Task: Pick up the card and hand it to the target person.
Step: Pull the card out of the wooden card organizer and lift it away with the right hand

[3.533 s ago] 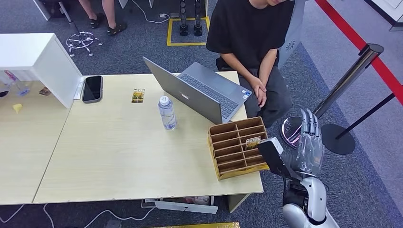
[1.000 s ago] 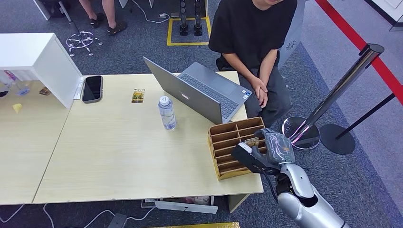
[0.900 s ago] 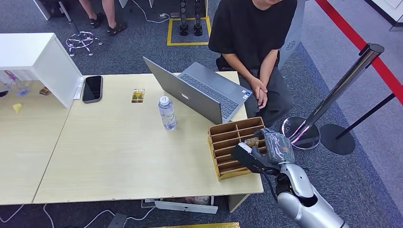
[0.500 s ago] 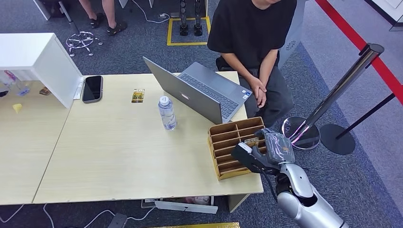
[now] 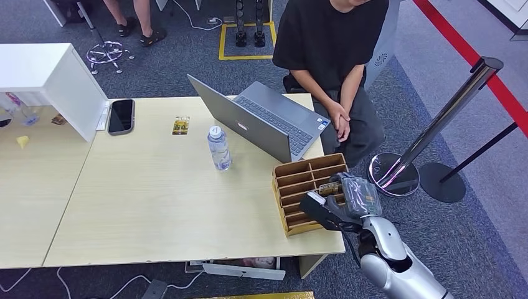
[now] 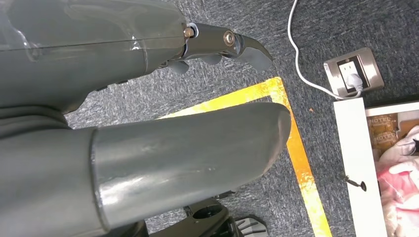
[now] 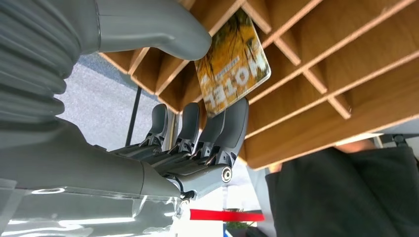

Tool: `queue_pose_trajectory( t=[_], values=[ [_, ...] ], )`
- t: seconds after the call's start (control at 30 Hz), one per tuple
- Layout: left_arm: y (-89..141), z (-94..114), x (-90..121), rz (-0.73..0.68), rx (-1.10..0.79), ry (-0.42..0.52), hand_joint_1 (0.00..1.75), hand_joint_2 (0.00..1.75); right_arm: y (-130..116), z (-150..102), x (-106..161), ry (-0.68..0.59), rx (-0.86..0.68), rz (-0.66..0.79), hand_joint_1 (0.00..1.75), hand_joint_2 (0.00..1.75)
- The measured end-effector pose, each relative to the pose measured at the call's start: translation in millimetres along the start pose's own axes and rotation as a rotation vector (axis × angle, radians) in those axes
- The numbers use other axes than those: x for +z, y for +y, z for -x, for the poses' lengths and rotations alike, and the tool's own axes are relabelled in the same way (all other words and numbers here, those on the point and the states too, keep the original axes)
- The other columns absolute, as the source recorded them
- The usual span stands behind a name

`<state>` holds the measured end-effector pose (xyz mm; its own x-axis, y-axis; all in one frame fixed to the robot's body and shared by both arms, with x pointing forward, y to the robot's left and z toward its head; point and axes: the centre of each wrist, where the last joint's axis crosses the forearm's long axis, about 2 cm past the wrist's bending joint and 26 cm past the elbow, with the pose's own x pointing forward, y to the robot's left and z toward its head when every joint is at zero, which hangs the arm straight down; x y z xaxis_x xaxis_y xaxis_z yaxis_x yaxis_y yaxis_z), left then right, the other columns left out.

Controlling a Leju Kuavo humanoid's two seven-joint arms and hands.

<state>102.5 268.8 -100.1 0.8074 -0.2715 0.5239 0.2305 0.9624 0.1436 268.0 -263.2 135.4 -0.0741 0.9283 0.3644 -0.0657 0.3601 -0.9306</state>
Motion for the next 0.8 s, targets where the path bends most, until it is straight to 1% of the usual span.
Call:
queue_pose_trajectory(
  t=[0.13, 0.37, 0.4, 0.53, 0.57, 0.8],
  values=[
    [0.3, -0.9, -0.4, 0.000, 0.000, 0.000, 0.00, 0.00, 3.7, -1.7, 0.2, -0.006, 0.001, -0.013, 0.92, 1.75],
    [0.5, -1.8, -0.7, 0.000, -0.001, -0.001, 0.00, 0.00, 5.5, -3.1, -2.4, -0.006, 0.002, -0.018, 1.03, 1.75],
    [0.5, -1.8, -0.7, 0.000, -0.001, -0.001, 0.00, 0.00, 5.5, -3.3, -2.8, -0.006, 0.002, -0.018, 1.06, 1.75],
    [0.5, -1.8, -0.7, 0.000, -0.001, -0.002, 0.00, 0.00, 5.7, -4.1, -3.9, -0.006, -0.002, -0.016, 1.33, 1.75],
    [0.5, -1.8, -0.7, 0.000, -0.001, -0.003, 0.00, 0.00, 5.8, -4.3, -4.1, -0.007, -0.003, -0.015, 1.37, 1.75],
    [0.5, -1.8, -0.7, 0.001, -0.002, -0.003, 0.00, 0.00, 6.5, -5.4, -4.2, -0.007, -0.011, -0.008, 1.46, 1.75]
  ],
)
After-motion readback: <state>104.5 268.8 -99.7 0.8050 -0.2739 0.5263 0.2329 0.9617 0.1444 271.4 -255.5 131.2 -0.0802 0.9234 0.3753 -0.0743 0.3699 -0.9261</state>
